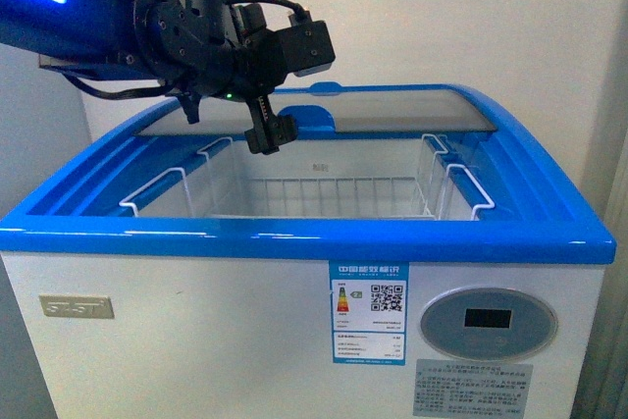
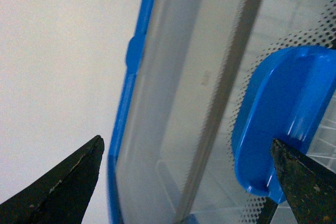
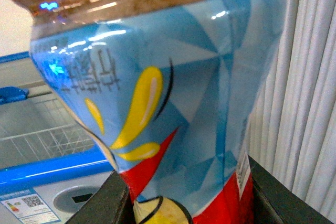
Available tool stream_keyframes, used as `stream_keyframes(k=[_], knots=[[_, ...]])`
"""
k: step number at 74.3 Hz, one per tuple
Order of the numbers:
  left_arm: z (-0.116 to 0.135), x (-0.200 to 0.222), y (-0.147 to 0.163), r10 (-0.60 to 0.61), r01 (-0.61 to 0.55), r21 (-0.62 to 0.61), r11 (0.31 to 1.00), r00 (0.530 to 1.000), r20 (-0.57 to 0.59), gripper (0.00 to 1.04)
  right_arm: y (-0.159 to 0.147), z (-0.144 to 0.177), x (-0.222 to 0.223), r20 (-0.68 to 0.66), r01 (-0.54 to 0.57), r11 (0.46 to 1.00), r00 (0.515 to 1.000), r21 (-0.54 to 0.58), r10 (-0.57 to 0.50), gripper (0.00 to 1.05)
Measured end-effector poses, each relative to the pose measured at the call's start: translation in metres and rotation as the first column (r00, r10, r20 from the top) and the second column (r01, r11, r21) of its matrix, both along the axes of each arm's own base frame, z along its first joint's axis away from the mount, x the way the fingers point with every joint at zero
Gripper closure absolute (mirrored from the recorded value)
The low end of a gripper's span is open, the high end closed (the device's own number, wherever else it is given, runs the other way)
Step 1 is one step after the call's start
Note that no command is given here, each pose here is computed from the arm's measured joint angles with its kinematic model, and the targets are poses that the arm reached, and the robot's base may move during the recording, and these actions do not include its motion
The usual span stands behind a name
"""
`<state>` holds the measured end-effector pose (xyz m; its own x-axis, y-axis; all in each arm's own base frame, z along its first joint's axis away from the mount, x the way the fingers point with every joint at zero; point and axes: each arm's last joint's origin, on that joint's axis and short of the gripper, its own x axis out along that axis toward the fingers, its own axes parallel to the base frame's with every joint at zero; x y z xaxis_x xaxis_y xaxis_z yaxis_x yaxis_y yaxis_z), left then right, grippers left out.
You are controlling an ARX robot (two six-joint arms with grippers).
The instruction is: Put drink in fridge
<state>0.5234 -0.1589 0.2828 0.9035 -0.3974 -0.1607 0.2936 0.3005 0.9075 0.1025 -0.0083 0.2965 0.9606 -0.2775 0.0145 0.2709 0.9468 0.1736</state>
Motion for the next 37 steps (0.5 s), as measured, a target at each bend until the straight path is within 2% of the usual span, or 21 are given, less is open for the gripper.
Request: stream_keyframes(k=[8,20,29,37], knots=[[0.002,-0.029,0.002,0.021,-0.027,-0.080,0.996,0.996,-0.083,0.08,0.000,0.000,0.000,0.000,-0.001,1.000,1.000,0.000,0.001,0.64],[0.018,-0.099,0.008,0.026,-0.071,-0.251,0.965,0.984,-0.177,0.08,0.000,0.000,0.000,0.000,0.000,1.000,1.000,0.000,0.000,0.64],[0.021,-0.171,0.026,-0.026,-0.102,-0.393,0.914,0.952,-0.307,0.08,0.000,0.000,0.000,0.000,0.000,1.000,1.000,0.000,0.000,0.64],[0.013,-0.233,0.051,-0.059,-0.162,-0.503,0.849,0.917,-0.394,0.08,0.000,0.000,0.000,0.000,0.000,1.000,1.000,0.000,0.000,0.64]])
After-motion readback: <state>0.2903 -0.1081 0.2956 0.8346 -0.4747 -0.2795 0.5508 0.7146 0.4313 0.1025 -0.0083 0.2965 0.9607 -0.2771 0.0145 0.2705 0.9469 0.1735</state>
